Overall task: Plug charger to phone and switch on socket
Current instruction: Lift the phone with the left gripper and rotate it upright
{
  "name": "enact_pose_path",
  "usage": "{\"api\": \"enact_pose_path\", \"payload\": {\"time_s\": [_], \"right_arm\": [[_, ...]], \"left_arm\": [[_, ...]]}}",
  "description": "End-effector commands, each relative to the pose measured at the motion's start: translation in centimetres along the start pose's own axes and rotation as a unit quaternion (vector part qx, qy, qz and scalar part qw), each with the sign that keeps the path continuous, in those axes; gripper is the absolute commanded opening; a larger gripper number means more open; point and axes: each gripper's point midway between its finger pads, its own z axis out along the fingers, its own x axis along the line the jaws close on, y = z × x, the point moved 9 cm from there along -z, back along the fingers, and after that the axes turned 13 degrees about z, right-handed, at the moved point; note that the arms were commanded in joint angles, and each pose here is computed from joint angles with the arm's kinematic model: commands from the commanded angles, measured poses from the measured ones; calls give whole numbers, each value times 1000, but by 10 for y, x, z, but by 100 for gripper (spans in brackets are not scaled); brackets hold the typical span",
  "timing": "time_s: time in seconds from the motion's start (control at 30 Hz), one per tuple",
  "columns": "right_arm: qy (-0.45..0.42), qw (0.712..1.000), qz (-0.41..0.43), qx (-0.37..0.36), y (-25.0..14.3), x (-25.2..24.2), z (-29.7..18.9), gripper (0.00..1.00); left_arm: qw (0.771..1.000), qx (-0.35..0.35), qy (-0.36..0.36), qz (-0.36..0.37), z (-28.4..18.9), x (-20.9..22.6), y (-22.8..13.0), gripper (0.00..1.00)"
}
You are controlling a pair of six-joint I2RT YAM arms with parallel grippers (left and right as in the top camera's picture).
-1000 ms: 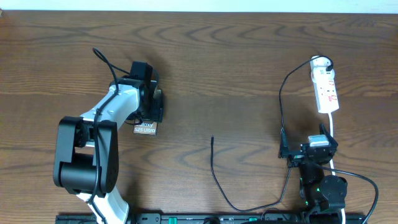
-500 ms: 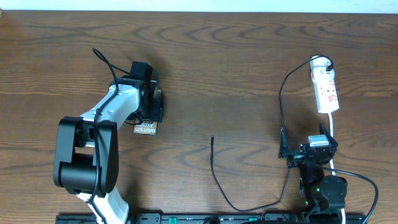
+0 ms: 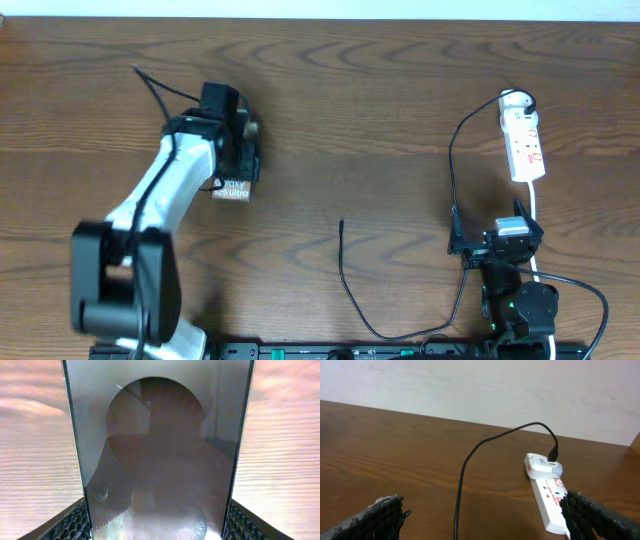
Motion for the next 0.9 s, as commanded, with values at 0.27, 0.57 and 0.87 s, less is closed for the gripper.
{"api": "enact_pose_path", "payload": {"time_s": [0.27,0.57,0.87], "right_arm": [[-6,1000,-6,2,-1,-1,0,99],[-6,1000,-6,2,-1,-1,0,99],[-6,1000,-6,2,-1,-1,0,99]], "left_arm": [[990,-84,-86,-75,-77,-16,0,31],[911,-38,-274,-307,-100,-43,-1,29],[769,105,-447,-444,-122,-68,-2,7]]}}
